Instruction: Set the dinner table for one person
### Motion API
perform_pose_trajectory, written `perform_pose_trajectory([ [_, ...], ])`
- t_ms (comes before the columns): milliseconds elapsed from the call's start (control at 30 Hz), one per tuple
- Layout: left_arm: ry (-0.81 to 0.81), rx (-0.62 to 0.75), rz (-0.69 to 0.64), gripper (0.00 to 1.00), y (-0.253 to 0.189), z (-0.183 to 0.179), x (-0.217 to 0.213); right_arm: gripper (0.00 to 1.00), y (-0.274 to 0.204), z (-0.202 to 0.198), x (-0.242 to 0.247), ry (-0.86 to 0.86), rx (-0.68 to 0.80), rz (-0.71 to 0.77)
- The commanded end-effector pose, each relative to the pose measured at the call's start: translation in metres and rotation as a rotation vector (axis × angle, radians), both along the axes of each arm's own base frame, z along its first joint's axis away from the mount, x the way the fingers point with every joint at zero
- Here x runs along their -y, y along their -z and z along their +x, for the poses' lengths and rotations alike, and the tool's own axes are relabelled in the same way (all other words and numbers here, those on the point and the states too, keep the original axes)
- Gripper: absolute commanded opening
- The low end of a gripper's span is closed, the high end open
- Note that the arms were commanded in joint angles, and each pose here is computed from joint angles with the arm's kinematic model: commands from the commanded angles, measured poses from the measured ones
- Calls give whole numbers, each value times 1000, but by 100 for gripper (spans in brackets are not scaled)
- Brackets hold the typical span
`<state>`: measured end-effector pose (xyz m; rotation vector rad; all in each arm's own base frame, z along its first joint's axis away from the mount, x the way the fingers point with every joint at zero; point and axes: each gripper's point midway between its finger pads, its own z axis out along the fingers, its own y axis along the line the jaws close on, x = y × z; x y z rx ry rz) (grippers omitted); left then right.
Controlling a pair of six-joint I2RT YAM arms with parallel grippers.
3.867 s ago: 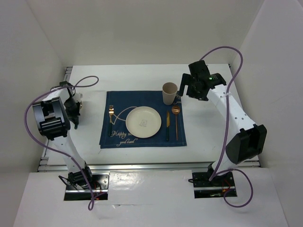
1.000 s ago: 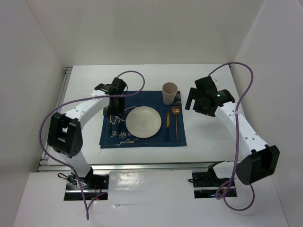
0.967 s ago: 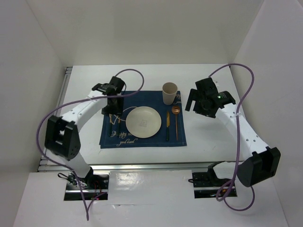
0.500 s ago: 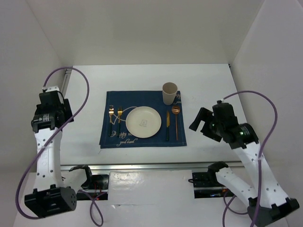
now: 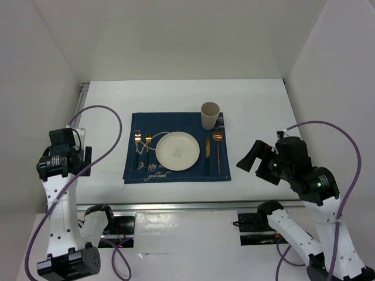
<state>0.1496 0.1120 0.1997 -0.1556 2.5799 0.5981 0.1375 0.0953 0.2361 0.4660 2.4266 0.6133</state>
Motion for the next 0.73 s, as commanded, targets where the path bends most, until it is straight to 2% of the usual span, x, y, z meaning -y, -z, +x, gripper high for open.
perform_pose_trajectory([
  [0,53,-74,-70,83,12,-24,18,100,-16,-21,1,-33,24,26],
  [300,36,-73,-155,83,13,-38,35,100,-12,-29,2,-108,61,-4],
  [700,9,-83,-148,83,13,-48,35,100,-10,-38,4,-139,93,-7],
])
